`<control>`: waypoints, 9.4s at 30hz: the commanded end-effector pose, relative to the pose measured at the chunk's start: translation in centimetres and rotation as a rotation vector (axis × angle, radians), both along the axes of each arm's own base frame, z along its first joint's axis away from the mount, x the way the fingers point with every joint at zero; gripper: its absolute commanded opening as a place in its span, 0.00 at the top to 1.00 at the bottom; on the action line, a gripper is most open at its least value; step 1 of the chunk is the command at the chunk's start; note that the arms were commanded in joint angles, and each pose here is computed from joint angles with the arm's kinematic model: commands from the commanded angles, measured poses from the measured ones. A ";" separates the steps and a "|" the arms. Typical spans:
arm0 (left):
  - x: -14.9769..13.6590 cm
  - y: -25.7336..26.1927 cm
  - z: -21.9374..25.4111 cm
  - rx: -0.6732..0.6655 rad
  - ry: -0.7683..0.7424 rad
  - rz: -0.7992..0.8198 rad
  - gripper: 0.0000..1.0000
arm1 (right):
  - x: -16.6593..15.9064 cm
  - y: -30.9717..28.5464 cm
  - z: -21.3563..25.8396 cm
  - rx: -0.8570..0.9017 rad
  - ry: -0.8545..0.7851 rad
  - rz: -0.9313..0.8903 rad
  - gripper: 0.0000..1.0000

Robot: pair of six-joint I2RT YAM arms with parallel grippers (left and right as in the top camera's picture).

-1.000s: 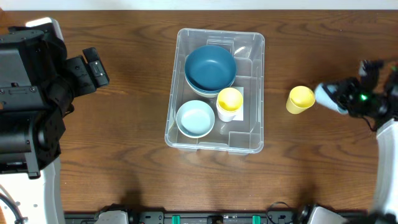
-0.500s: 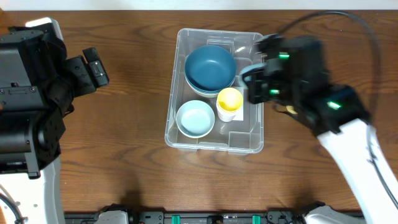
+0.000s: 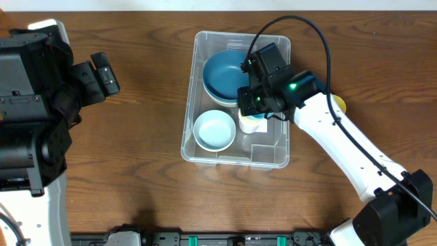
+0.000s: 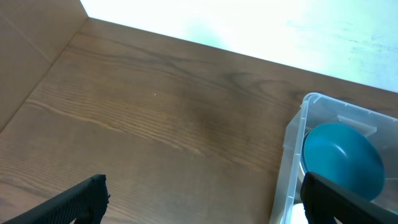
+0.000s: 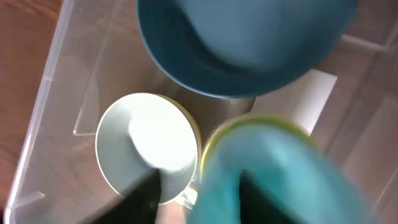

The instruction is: Pack container

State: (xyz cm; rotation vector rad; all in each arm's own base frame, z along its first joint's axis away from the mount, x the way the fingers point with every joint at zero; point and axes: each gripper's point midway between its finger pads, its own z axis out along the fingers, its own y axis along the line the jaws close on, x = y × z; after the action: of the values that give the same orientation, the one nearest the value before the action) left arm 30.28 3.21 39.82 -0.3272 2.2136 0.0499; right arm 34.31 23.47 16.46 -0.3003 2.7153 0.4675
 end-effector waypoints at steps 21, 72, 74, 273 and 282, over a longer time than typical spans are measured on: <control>-0.1 0.3 0.0 0.006 0.001 0.014 0.02 | 0.2 -26.8 5.8 -0.018 0.010 -0.743 0.28; -0.1 0.3 0.0 0.006 0.002 0.014 0.02 | 0.2 -19.4 8.2 0.007 -0.168 -0.532 0.99; -0.1 0.3 0.0 0.006 0.002 0.014 0.02 | -0.5 -16.2 9.7 0.017 -0.219 -0.411 0.99; -8.5 -3.7 -25.7 -0.090 -0.334 -0.170 0.02 | -12.5 -25.9 -4.8 -0.041 -0.754 -0.707 0.01; -8.1 -4.0 -28.2 -0.109 -0.302 -0.180 0.02 | -12.6 -25.9 -4.8 -0.041 -0.754 -0.706 0.01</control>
State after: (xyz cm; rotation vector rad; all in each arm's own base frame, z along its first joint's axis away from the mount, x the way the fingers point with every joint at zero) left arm 22.07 -0.56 11.69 -0.1795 1.9497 -0.1866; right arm 21.78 -2.36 11.64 0.3816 1.9167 0.0515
